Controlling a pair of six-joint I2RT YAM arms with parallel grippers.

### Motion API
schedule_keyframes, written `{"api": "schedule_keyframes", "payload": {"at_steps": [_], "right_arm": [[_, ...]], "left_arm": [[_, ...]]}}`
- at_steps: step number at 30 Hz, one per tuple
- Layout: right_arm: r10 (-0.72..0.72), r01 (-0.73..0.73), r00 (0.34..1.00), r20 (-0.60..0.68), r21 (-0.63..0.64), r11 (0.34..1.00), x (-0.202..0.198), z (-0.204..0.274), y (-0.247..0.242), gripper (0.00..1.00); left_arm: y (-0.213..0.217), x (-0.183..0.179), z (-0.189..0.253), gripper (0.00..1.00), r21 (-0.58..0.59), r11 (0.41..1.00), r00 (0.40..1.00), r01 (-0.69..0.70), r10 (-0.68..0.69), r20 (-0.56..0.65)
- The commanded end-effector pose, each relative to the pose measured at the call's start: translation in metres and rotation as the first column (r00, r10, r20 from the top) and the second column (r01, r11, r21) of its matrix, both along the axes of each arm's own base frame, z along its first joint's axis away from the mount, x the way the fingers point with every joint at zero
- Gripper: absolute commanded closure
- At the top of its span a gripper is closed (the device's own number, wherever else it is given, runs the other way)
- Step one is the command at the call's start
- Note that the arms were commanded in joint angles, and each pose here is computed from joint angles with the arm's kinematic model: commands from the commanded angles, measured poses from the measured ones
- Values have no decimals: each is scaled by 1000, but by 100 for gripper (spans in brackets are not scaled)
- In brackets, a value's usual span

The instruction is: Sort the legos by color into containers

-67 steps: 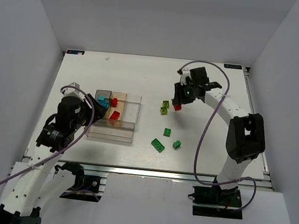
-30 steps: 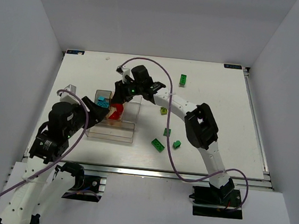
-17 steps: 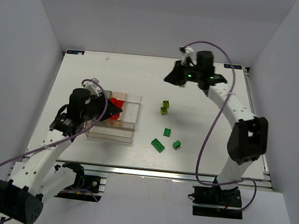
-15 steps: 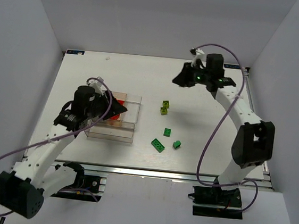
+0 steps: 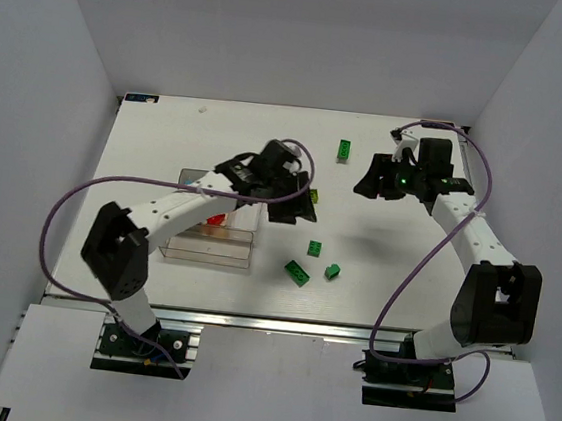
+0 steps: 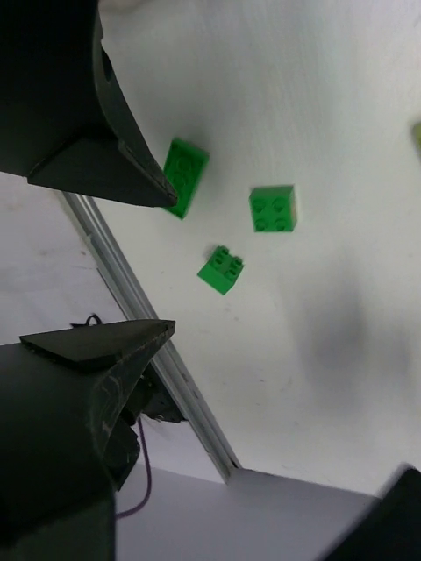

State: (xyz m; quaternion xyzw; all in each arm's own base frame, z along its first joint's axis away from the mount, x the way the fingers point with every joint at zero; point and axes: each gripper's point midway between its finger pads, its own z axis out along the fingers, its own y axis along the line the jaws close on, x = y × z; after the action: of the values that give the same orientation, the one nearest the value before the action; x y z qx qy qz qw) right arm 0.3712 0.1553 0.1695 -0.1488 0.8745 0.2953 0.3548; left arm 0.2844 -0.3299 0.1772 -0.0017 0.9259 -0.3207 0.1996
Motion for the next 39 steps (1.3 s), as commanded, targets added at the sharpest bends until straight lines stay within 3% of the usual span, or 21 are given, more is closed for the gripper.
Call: {"api": "schedule_keyframes", "payload": {"at_steps": [1,6,16,22,39], "right_arm": [[-39,39,999,30,-3,999,-1,9,-16,37],[-67,67,998,5,6,998,-2,7,-26,37],[-93,93,995,-25,-5,996,-27,-4,-40,35],[-96,96,995,17,-25,995,-43,2,-46,35],[-114,114,993,18,-25,993,-52,1,-53,34]], "left_arm": [[-14,-31,-18,34,135,990,989,-44,62,-132],[-24,-41,-33,28,166,975,971,-147,174,-163],[-46,-60,-82,25,258,903,885,-344,404,-234],[-47,-64,-100,16,344,861,867,-375,457,-198],[-25,-63,-154,19,456,787,839,-415,525,-143]]}}
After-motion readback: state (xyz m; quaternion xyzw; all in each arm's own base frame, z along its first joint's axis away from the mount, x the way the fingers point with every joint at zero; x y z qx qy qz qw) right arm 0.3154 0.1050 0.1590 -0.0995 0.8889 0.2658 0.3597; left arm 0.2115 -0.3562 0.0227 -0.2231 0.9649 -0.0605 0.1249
